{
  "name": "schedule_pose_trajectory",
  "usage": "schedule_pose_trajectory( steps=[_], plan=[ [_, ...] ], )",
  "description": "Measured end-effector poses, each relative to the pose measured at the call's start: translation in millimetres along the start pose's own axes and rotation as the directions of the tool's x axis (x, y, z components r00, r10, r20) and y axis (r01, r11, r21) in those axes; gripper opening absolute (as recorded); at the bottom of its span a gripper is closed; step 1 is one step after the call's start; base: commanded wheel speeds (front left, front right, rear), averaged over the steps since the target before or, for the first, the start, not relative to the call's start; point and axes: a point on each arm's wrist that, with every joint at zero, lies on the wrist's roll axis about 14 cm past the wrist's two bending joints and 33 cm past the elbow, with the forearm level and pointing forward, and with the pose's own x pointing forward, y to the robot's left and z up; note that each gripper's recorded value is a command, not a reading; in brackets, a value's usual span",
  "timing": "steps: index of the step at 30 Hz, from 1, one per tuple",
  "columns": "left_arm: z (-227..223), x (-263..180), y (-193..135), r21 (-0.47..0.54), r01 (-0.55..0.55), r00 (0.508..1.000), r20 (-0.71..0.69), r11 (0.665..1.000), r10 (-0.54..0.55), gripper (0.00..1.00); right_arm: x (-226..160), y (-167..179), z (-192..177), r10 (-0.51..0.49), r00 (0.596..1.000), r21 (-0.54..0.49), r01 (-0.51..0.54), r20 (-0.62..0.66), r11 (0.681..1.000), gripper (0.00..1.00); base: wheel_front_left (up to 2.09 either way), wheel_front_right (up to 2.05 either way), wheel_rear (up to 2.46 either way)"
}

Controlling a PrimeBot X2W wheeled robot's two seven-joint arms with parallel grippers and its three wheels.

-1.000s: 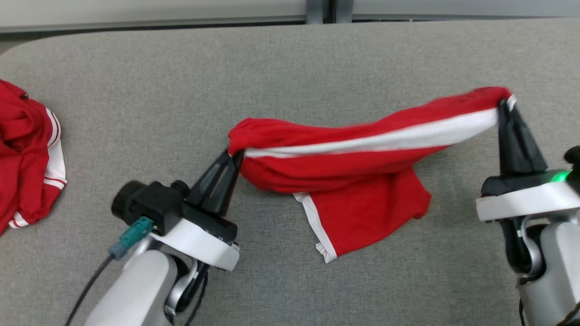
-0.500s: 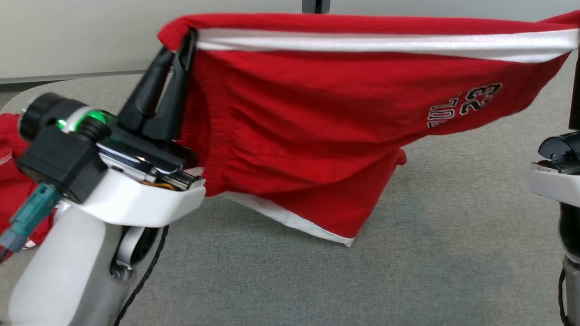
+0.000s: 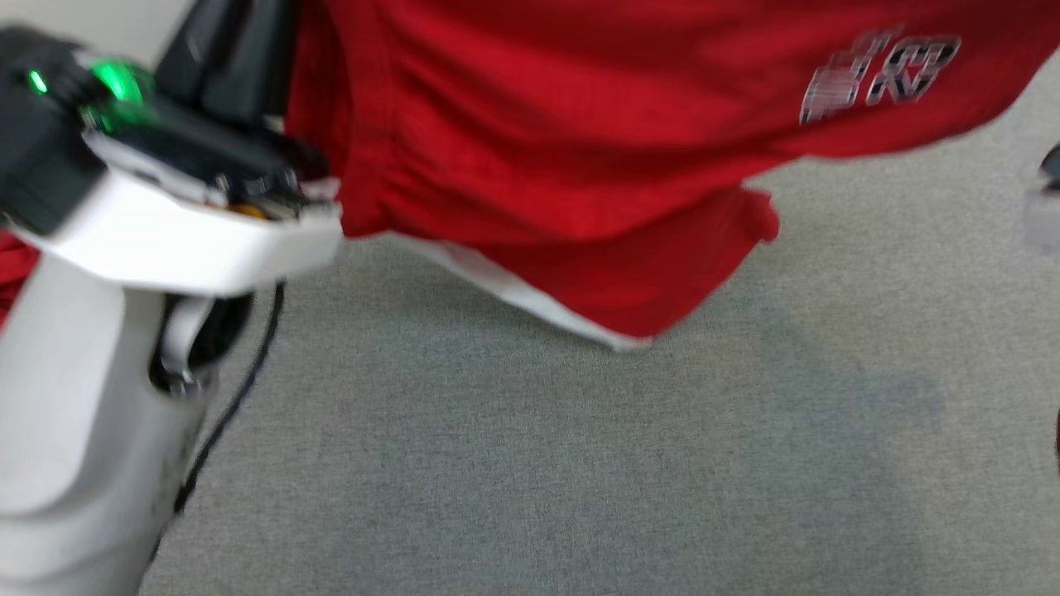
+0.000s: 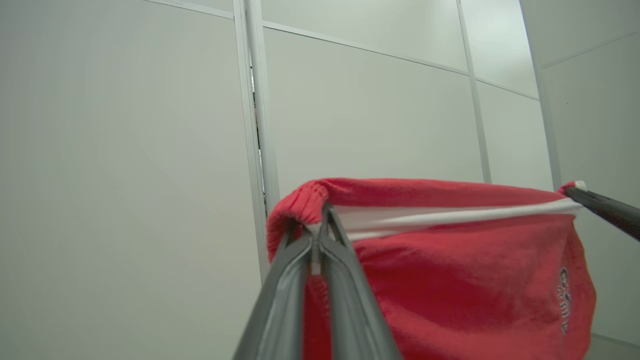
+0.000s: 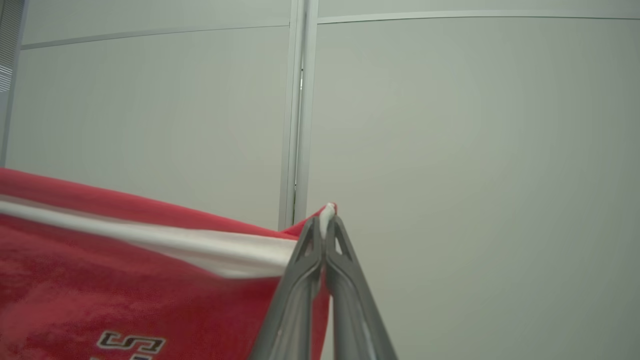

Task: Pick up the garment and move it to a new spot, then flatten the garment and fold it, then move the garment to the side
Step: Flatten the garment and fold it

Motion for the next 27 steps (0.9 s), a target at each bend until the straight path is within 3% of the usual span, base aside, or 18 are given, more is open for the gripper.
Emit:
schedule_pose_trajectory(
  steps=[9, 15, 21, 27],
  plan=[
    [-30.0, 74.3, 50.7, -0.009, -0.03, 0.997, 0.068, 1.0, 0.031, 0.0, 91.1, -6.1, -23.2, 0.042, 0.998, 0.007, -0.042, 0.05, 0.999, 0.0, 0.0, 0.0, 0.0],
    [-97.4, 89.5, 83.0, -0.048, -0.126, 0.989, -0.081, 0.991, 0.122, 0.0, 122.9, 6.5, -65.9, 0.066, 0.998, 0.038, -0.065, -0.015, 0.997, 0.0, 0.0, 0.0, 0.0],
    [-193.6, 53.2, 90.7, -0.081, -0.23, 0.916, -0.354, 0.97, 0.188, 0.0, 106.7, 33.1, -145.5, 0.103, 0.967, 0.099, -0.082, -0.232, 0.992, 0.0, 0.0, 0.0, 0.0],
    [-268.9, -18.0, 76.2, -0.106, -0.321, 0.789, -0.579, 0.941, 0.204, 0.0, 45.1, 59.7, -230.6, 0.135, 0.869, 0.181, -0.053, -0.476, 0.982, 0.0, 0.0, 0.0, 0.0]
  ],
)
